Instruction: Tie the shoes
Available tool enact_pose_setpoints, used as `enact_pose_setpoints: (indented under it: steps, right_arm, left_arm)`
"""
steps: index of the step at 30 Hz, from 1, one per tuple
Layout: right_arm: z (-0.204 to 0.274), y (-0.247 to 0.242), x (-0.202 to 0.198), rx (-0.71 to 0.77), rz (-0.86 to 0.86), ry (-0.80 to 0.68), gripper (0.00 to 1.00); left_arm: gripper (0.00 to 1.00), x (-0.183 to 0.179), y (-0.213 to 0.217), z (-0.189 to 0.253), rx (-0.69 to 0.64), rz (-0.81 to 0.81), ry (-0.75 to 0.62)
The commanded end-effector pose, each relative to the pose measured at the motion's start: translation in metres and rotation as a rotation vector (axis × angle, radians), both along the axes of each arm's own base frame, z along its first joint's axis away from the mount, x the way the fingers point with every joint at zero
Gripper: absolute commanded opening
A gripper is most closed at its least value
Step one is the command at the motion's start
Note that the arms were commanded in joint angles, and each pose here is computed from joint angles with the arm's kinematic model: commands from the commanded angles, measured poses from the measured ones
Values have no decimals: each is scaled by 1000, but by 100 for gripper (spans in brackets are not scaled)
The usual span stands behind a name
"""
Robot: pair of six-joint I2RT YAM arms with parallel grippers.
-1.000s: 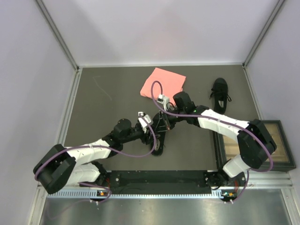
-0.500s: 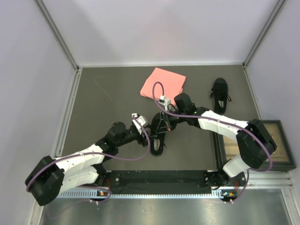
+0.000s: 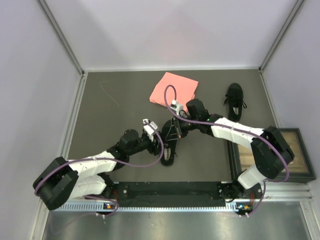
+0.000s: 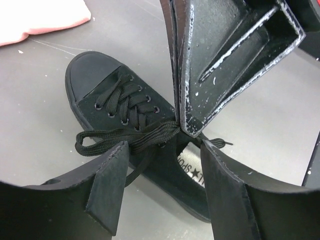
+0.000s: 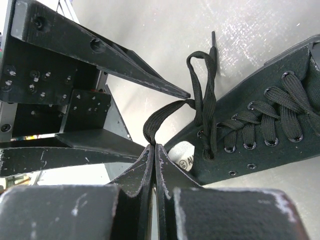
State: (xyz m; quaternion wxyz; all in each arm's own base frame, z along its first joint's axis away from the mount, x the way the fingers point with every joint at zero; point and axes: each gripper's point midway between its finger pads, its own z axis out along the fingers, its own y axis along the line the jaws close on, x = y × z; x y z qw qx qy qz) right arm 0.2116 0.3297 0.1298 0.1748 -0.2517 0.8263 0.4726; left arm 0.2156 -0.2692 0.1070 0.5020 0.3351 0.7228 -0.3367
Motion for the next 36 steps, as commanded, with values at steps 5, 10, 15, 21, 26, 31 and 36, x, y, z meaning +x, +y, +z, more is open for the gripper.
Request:
enact_pose_setpoints:
  steps: [5,10,15,21,26,31,36]
  right_arm:
    - [6,4,10,28,-26,-18,0]
    - [4,6,12,32,-37,-10,0]
    - [7,7,12,39,-42,1,0]
    - [2,7,9,39,-57,46,0]
    - [5,9,8,63,-57,51,0]
    - [8,9,7,66,-52,54,4]
    - [21,0,14,76,-37,30,21]
  left_arm:
    - [65,6,-17,35,-144,3,-11]
    - [67,5,-18,39,-163,7,7]
    - [63,12,-16,39,-154,38,-10]
    - [37,12,-18,37,-143,22,-18]
    - [16,11,-18,33,-121,11,-24]
    - [0,10,-17,26,-77,-7,-34]
    - [0,6,-18,24,-44,-51,-54]
